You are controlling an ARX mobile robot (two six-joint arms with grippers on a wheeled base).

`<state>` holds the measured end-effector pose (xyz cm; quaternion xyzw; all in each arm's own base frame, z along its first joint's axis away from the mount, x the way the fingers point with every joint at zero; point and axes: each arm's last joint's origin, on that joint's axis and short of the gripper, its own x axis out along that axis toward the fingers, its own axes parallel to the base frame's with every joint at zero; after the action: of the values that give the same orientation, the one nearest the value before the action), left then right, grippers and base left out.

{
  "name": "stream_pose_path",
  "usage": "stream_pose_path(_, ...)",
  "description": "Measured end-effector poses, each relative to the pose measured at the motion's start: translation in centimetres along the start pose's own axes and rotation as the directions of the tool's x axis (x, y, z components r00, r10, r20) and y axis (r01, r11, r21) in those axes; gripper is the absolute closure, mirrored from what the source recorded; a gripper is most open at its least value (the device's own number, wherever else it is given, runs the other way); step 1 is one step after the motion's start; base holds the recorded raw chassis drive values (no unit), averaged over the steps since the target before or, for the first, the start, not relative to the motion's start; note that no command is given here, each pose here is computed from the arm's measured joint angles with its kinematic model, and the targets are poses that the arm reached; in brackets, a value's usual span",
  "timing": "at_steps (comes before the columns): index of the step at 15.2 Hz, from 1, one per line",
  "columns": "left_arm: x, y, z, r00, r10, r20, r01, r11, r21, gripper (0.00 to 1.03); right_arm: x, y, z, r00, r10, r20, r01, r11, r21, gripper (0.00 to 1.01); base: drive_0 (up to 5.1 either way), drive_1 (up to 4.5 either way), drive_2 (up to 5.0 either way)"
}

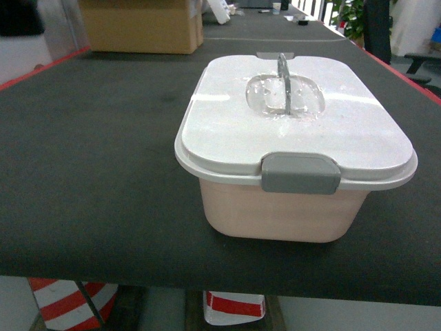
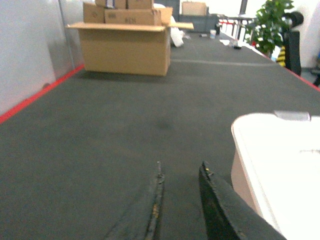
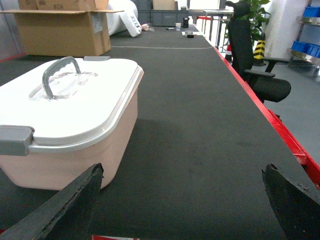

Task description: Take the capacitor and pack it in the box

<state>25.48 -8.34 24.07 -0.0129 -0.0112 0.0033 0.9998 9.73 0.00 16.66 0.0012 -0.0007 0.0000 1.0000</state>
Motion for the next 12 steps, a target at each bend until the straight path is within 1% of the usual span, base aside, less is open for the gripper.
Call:
stream_pose_path(1, -1.2, 1.0, -1.4, 0.999, -0.012, -0.03, 0.013, 0.9999, 0.011, 0.93, 0.0, 0.0, 0.0, 1.0, 0.0, 0.0, 0.0, 1.0, 0.0, 0.03, 0.0, 0.0, 0.0)
stream_pose_path(2, -2.0, 1.9, -2.1, 0.999, -0.011, -0.04, 0.011, 0.9999, 0.013, 1.01, 0.0, 0.0, 0.0, 1.0, 0.0, 0.0, 0.0, 1.0, 0.0, 0.03, 0.0, 0.0, 0.0)
stream_pose_path(3, -3.2, 3.1, -2.6, 1.0, -0.002, -0.031, 0.003, 0.9999, 0.012, 1.01, 0.0, 0.0, 0.0, 1.0, 0.0, 0.0, 0.0, 1.0, 0.0, 0.03, 0.0, 0.0, 0.0)
stream_pose_path(5, -4.8, 4.5, -3.2, 1.0, 0.007, -0.019, -0.007, 0.9999, 0.009, 1.01, 0.0, 0.0, 0.0, 1.0, 0.0, 0.001, 0.0, 1.0, 0.0, 0.03, 0.0, 0.0, 0.0)
stream_pose_path(7, -6.3, 5.4, -4.2, 0.999, -0.007, -0.035, 0.007, 0.9999, 0.012, 1.01, 0.0, 0.0, 0.0, 1.0, 0.0, 0.0, 0.0, 1.0, 0.0, 0.03, 0.0, 0.0, 0.0)
stream_pose_path(12, -9.1, 7.1, -5.4, 0.999, -0.001, -0.032, 0.001, 0.9999, 0.011, 1.01, 0.0, 0.0, 0.0, 1.0, 0.0, 0.0, 0.0, 1.0, 0.0, 0.03, 0.0, 0.0, 0.0)
